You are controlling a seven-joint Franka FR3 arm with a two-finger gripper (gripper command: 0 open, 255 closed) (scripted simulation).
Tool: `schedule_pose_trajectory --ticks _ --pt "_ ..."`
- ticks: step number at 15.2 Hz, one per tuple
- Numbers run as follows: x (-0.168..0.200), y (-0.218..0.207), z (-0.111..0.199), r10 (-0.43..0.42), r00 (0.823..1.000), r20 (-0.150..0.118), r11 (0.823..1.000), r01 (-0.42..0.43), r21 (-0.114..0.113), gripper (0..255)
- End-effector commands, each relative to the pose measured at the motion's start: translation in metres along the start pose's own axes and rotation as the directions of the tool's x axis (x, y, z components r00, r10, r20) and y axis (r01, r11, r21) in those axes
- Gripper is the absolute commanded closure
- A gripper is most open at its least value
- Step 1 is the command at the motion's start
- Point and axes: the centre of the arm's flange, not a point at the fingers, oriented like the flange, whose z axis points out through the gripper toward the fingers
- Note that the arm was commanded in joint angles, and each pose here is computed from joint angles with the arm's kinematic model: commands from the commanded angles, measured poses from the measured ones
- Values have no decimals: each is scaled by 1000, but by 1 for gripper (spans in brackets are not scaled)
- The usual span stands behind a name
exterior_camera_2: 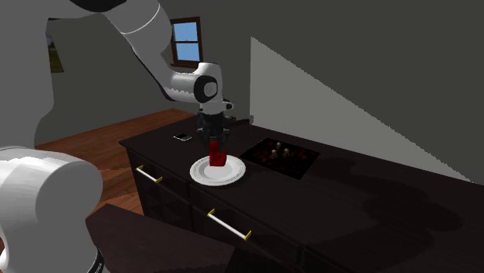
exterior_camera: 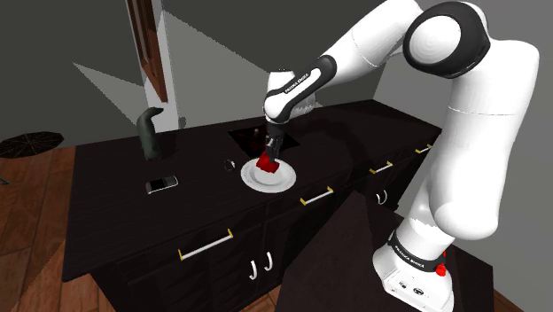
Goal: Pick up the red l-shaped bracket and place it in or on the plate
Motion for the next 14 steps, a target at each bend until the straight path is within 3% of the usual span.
schedule_pose_trajectory --ticks 1,4,12,13,14 --pt "0 0 10 0 1000 -1 1000 0 0 255" --pt "1 0 30 0 1000 -1 1000 0 0 255" --pt "1 0 30 0 1000 -1 1000 0 0 255" --pt "1 0 30 0 1000 -1 1000 0 0 0" --pt "1 0 30 0 1000 -1 1000 0 0 0"
